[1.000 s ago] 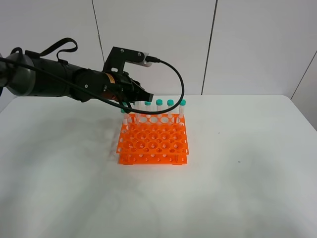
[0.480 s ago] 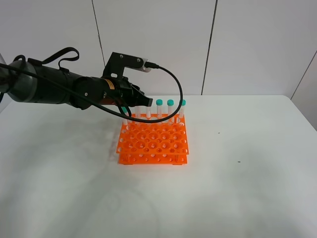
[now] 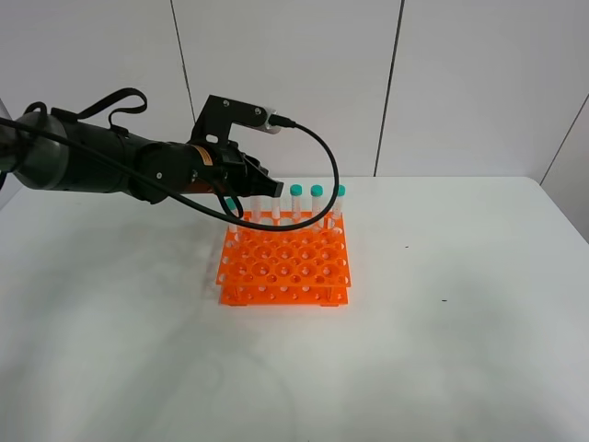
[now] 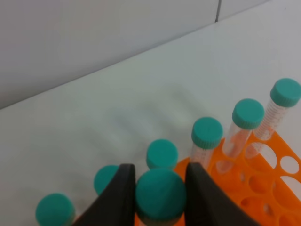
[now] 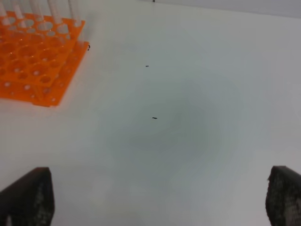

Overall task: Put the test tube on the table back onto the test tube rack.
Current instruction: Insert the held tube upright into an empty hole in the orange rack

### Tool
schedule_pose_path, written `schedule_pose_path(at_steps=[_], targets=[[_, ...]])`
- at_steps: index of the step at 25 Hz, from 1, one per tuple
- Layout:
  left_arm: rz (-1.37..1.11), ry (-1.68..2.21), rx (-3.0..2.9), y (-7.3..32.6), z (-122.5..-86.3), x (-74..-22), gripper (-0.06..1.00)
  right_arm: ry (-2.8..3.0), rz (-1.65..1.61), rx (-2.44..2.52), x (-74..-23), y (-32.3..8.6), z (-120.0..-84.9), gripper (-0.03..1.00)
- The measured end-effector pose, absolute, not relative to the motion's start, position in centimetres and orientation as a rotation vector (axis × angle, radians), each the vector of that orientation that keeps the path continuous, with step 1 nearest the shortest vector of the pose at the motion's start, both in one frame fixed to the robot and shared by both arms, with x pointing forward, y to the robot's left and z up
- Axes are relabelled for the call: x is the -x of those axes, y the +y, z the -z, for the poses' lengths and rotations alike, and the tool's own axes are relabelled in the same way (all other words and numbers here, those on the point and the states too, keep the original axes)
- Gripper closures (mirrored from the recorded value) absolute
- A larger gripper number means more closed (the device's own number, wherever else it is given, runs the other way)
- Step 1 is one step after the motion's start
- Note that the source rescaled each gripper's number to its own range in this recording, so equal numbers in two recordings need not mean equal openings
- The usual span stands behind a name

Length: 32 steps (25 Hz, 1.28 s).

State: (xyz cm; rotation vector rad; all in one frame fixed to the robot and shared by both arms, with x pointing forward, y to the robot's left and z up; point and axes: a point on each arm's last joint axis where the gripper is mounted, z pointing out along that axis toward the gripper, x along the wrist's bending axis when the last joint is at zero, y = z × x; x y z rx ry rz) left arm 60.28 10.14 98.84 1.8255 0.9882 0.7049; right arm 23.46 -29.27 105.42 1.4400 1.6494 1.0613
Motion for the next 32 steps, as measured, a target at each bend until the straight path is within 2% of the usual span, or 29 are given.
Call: schedule_pose_path(at_steps=[17, 23, 32], targets=[[-0.713, 0.978, -1.805, 10.5, -98.0, -59.9, 0.94, 1.649, -1.061, -1.44, -23.5, -29.3, -105.4, -0.03], [-0.696, 0.994, -1.836, 10.3, -96.3, -60.2, 0.94, 1.649, -1.061, -1.44, -23.5, -29.3, -105.4, -0.03], [-0.695, 0.993, -1.835, 10.3, -95.7, -60.3, 0.94, 1.649, -1.062, -1.441, -23.5, -29.3, -105.4, -0.03]])
